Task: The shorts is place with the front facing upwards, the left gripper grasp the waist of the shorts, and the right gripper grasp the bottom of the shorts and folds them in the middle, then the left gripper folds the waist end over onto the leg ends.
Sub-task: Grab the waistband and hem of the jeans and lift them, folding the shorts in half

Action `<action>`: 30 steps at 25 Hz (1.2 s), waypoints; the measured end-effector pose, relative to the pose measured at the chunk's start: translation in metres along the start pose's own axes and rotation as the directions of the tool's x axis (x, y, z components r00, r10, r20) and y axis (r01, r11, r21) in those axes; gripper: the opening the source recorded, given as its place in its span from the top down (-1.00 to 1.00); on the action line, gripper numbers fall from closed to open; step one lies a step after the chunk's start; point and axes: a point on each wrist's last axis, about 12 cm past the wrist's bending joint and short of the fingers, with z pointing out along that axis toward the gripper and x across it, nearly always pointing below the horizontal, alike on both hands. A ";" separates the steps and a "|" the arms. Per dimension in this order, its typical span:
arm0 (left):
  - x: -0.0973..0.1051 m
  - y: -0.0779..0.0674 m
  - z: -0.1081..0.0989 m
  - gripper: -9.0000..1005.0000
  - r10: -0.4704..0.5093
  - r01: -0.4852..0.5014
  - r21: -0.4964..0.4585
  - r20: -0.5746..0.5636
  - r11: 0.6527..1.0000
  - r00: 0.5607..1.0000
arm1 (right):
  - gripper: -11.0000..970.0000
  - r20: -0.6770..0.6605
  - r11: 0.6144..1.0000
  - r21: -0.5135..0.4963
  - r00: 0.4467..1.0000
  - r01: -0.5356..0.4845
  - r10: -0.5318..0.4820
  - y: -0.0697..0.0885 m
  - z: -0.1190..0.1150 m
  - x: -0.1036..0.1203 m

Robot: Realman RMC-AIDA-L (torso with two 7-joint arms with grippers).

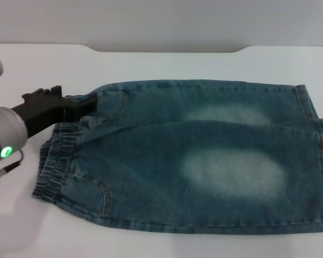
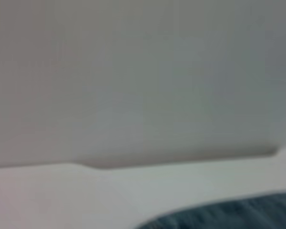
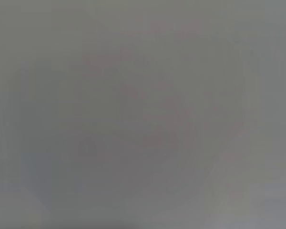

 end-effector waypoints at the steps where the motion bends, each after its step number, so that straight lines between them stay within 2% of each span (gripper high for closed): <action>1: -0.005 0.002 -0.007 -0.65 0.016 -0.016 0.007 -0.032 1.000 0.999 | -0.21 -0.008 1.000 -0.008 1.000 0.003 -0.003 0.000 -0.007 -0.007; 3: -0.015 0.007 -0.020 -0.65 0.041 -0.041 0.001 -0.093 0.999 0.995 | -0.21 -0.029 1.000 -0.028 1.000 -0.006 0.005 0.000 -0.021 -0.019; 5: -0.018 0.013 -0.027 -0.65 0.051 -0.054 -0.017 -0.148 0.998 0.988 | -0.21 -0.063 0.994 -0.081 0.996 -0.068 0.063 -0.003 -0.032 -0.027; 9: -0.027 0.020 -0.043 -0.65 0.053 -0.061 -0.031 -0.226 0.998 0.973 | -0.21 -0.145 0.976 -0.134 0.978 -0.172 0.152 -0.012 -0.049 -0.032; 10: -0.027 0.020 -0.043 -0.65 0.053 -0.061 -0.031 -0.226 0.998 0.973 | -0.21 -0.201 0.980 -0.108 0.969 -0.169 0.145 -0.015 -0.051 -0.030; 12: -0.028 0.020 -0.044 -0.65 0.052 -0.060 -0.026 -0.241 0.998 0.969 | -0.21 -0.228 0.982 -0.089 0.963 -0.165 0.142 -0.016 -0.051 -0.027; 18: -0.030 0.028 -0.050 -0.65 0.017 -0.024 -0.015 -0.369 1.000 0.929 | -0.21 -0.375 0.991 0.025 0.917 -0.134 0.133 -0.023 -0.049 -0.008; 26: -0.020 0.030 -0.047 -0.65 -0.012 0.006 -0.015 -0.443 1.000 0.896 | -0.21 -0.425 0.982 0.093 0.886 -0.162 0.186 -0.029 -0.055 0.007; 30: -0.012 0.031 -0.041 -0.65 -0.031 0.028 -0.013 -0.479 1.000 0.877 | -0.21 -0.417 0.979 0.112 0.887 -0.168 0.200 -0.033 -0.056 0.013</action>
